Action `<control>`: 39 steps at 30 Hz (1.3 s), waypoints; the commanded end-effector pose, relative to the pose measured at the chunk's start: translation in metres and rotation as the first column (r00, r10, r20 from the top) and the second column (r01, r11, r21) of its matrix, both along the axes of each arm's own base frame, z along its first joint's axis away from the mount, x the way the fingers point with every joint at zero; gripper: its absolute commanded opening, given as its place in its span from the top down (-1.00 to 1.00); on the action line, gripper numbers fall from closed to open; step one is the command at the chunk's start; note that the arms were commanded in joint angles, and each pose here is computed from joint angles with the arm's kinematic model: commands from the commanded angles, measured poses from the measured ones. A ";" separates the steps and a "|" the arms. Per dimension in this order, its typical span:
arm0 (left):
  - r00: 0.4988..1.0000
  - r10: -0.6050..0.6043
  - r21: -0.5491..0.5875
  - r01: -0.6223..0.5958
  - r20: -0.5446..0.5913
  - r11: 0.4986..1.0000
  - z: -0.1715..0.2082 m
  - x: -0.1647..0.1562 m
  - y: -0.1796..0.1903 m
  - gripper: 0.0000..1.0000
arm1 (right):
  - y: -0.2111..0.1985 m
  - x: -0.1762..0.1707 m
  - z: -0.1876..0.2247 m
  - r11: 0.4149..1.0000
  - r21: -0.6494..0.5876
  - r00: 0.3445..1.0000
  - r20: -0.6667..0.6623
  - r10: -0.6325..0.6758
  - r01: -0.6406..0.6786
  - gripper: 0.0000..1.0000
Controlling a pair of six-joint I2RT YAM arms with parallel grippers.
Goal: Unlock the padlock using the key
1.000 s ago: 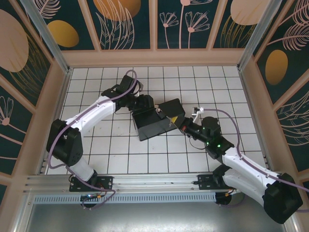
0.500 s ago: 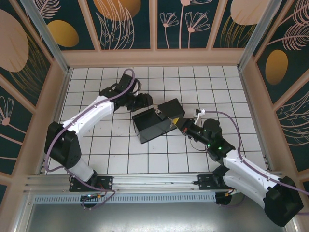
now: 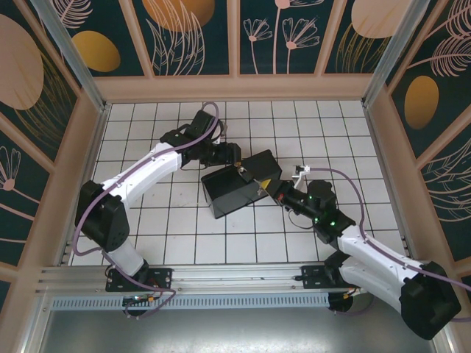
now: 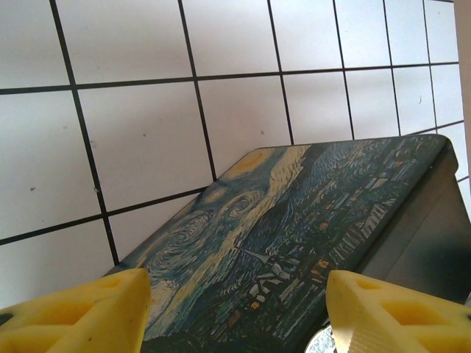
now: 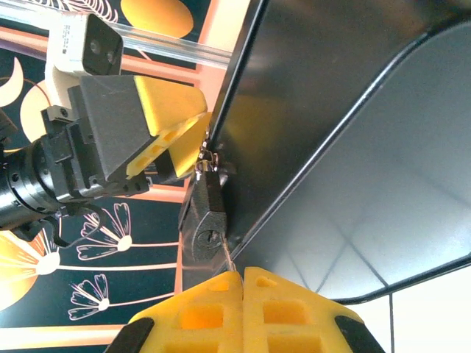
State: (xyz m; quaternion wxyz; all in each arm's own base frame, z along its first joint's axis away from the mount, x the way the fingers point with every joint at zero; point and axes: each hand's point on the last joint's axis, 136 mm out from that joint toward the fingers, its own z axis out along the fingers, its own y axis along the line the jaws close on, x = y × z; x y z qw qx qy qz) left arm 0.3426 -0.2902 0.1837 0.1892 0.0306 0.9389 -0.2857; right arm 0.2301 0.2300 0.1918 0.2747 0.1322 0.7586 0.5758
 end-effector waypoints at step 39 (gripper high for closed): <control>1.000 -0.011 -0.043 0.010 -0.015 0.999 0.001 -0.011 -0.002 -0.25 | 0.019 0.003 0.020 0.999 0.034 0.999 0.049 0.015 -0.017 1.00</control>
